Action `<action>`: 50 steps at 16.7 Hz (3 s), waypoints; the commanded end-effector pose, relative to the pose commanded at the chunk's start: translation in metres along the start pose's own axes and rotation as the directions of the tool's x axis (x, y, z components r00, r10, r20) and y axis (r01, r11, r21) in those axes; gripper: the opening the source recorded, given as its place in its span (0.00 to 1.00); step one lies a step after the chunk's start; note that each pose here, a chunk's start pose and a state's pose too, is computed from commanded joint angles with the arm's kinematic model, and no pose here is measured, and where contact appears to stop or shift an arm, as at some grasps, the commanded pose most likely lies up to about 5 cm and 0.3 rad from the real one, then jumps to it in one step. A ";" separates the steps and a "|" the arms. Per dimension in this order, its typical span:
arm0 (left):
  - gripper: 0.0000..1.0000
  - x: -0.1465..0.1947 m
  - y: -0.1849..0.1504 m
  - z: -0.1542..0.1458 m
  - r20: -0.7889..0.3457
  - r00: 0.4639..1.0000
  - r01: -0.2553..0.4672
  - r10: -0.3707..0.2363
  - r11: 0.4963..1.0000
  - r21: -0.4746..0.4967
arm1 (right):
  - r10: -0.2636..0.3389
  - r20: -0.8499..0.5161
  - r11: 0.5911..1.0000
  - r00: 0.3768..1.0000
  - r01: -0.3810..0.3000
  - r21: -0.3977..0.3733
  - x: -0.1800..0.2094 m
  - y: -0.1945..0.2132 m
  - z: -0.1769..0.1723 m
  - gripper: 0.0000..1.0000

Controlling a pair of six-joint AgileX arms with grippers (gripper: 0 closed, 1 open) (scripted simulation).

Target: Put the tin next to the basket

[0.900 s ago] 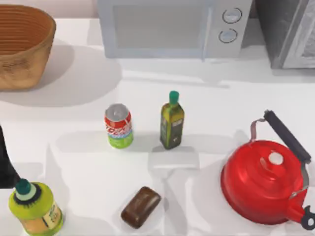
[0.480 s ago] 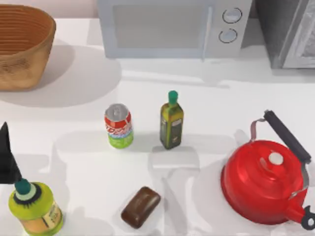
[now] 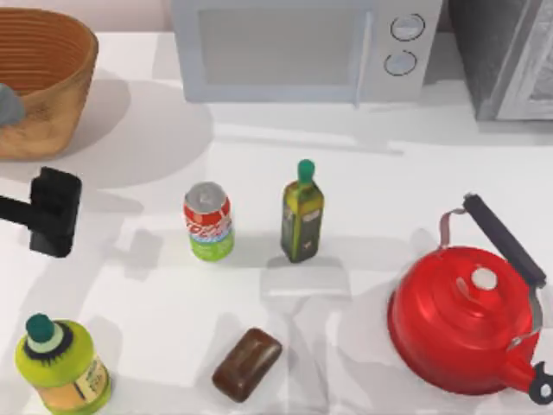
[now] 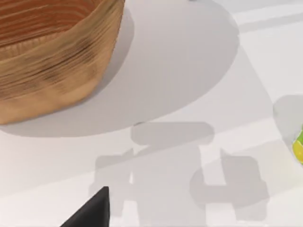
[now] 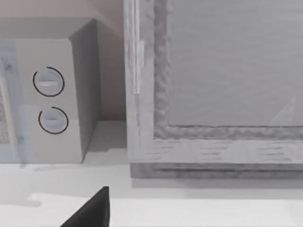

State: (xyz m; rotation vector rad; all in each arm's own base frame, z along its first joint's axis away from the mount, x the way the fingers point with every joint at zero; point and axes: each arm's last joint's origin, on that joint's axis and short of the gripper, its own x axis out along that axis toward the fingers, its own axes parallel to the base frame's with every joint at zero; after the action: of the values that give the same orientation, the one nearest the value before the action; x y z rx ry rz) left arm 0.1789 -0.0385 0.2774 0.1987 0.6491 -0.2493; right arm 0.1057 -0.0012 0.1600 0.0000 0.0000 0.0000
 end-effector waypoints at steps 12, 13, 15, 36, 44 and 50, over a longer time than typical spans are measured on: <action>1.00 0.178 -0.083 0.109 -0.704 0.699 0.383 -0.125 0.897 0.220 | 0.000 0.000 1.000 1.000 0.000 0.000 0.000 0.000 0.000 1.00; 1.00 0.188 -0.090 0.108 -0.731 0.672 0.402 -0.119 0.888 0.225 | 0.000 0.000 1.000 1.000 0.000 0.000 0.000 0.000 0.000 1.00; 1.00 0.201 -0.100 0.105 -0.768 0.632 0.430 -0.109 0.873 0.229 | 0.000 0.000 1.000 1.000 0.000 0.000 0.000 0.000 0.000 1.00; 0.77 0.243 -0.109 0.057 -0.781 0.616 0.440 -0.105 0.868 0.230 | 0.000 0.000 1.000 1.000 0.000 0.000 0.000 0.000 0.000 1.00; 0.17 0.243 -0.109 0.057 -0.781 0.616 0.440 -0.105 0.868 0.230 | 0.000 0.000 1.000 1.000 0.000 0.000 0.000 0.000 0.000 1.00; 0.00 0.243 -0.109 0.057 -0.781 0.616 0.440 -0.105 0.868 0.230 | 0.000 0.000 1.000 1.000 0.000 0.000 0.000 0.000 0.000 1.00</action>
State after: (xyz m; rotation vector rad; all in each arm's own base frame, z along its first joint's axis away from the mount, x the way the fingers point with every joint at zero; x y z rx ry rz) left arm 0.3661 -0.1977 0.1601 0.6290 1.4797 -0.6303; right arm 0.1057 -0.0012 0.1600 0.0000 0.0000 0.0000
